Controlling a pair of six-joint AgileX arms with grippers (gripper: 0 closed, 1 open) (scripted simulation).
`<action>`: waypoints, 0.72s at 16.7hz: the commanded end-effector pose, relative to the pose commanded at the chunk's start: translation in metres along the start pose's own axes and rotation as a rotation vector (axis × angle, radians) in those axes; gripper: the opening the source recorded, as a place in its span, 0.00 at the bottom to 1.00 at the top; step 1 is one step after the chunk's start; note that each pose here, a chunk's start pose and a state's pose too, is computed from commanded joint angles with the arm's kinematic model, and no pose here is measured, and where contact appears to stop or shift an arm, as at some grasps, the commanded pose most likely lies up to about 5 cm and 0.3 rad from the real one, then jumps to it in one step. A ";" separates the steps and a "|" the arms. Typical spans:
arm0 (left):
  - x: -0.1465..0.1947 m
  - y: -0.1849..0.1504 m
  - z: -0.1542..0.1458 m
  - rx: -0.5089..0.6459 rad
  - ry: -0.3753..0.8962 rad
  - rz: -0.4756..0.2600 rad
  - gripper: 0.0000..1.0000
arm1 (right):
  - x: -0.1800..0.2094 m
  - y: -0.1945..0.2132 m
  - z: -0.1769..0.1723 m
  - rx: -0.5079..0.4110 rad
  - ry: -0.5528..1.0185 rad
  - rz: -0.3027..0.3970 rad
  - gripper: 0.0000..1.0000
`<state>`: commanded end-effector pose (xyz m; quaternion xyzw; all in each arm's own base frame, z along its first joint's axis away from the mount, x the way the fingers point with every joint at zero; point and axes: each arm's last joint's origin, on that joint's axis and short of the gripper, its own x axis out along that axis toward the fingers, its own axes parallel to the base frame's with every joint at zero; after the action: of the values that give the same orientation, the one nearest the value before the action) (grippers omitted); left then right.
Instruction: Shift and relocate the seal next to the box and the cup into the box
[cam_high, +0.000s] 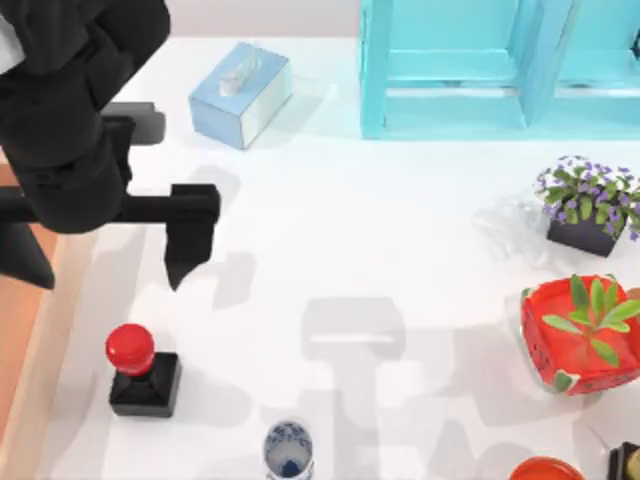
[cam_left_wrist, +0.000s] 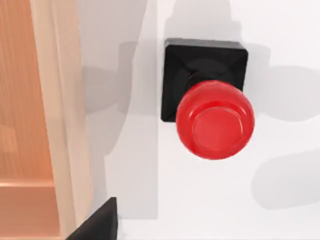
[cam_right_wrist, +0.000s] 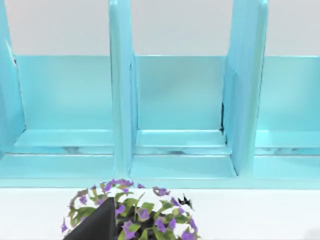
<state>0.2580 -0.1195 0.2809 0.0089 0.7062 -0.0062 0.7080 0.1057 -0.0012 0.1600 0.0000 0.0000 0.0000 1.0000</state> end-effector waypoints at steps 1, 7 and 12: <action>-0.010 0.001 -0.001 0.001 0.000 0.000 1.00 | 0.000 0.000 0.000 0.000 0.000 0.000 1.00; -0.025 0.002 -0.004 0.005 0.002 0.002 1.00 | 0.000 0.000 0.000 0.000 0.000 0.000 1.00; -0.011 -0.020 -0.005 0.002 0.013 0.008 1.00 | 0.000 0.000 0.000 0.000 0.000 0.000 1.00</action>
<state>0.2525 -0.1395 0.2918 0.0123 0.7108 -0.0040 0.7033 0.1057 -0.0012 0.1600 0.0000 0.0000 0.0000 1.0000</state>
